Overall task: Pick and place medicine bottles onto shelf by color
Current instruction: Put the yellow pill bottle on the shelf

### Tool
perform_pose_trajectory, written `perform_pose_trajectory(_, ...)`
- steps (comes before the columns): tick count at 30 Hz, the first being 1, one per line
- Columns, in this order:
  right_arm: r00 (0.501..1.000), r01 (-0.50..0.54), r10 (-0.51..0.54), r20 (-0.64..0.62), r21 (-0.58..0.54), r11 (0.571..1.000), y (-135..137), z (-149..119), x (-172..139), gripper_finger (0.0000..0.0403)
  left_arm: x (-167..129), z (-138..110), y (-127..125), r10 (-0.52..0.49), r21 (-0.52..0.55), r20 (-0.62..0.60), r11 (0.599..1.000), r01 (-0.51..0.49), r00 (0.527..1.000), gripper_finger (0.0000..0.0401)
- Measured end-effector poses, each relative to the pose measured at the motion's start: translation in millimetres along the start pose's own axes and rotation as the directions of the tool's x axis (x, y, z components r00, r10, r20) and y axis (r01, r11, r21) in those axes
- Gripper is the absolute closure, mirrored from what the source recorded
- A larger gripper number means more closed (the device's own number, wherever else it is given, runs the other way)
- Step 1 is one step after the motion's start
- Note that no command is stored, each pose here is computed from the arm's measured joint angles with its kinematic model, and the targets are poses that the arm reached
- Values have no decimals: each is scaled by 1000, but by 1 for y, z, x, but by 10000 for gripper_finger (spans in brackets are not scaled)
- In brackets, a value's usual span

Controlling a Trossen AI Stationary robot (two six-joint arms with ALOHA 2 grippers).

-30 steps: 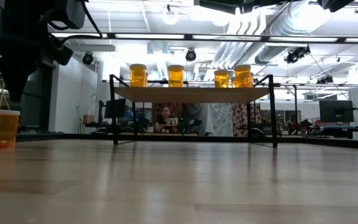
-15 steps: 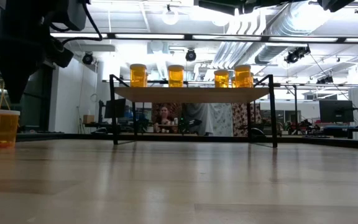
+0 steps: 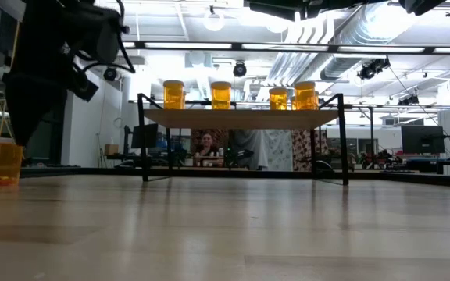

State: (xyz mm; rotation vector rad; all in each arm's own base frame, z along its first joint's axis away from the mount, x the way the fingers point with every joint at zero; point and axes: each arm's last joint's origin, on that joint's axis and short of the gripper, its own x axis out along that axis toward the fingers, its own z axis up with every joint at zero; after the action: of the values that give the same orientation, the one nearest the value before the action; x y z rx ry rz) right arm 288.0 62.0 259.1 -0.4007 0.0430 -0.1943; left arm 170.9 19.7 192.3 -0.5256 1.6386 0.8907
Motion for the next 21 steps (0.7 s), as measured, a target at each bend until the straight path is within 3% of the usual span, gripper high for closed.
perform_pose_trajectory(10,1000,1,-1,1,-3,1000,0,0,0,18,14,8,-10,-14,19,-155,1000,18,988,107)
perform_pose_trajectory(21,1000,2,-2,1,-14,1000,0,0,0,18,24,11,-18,17,57,-226,998,-4,974,113)
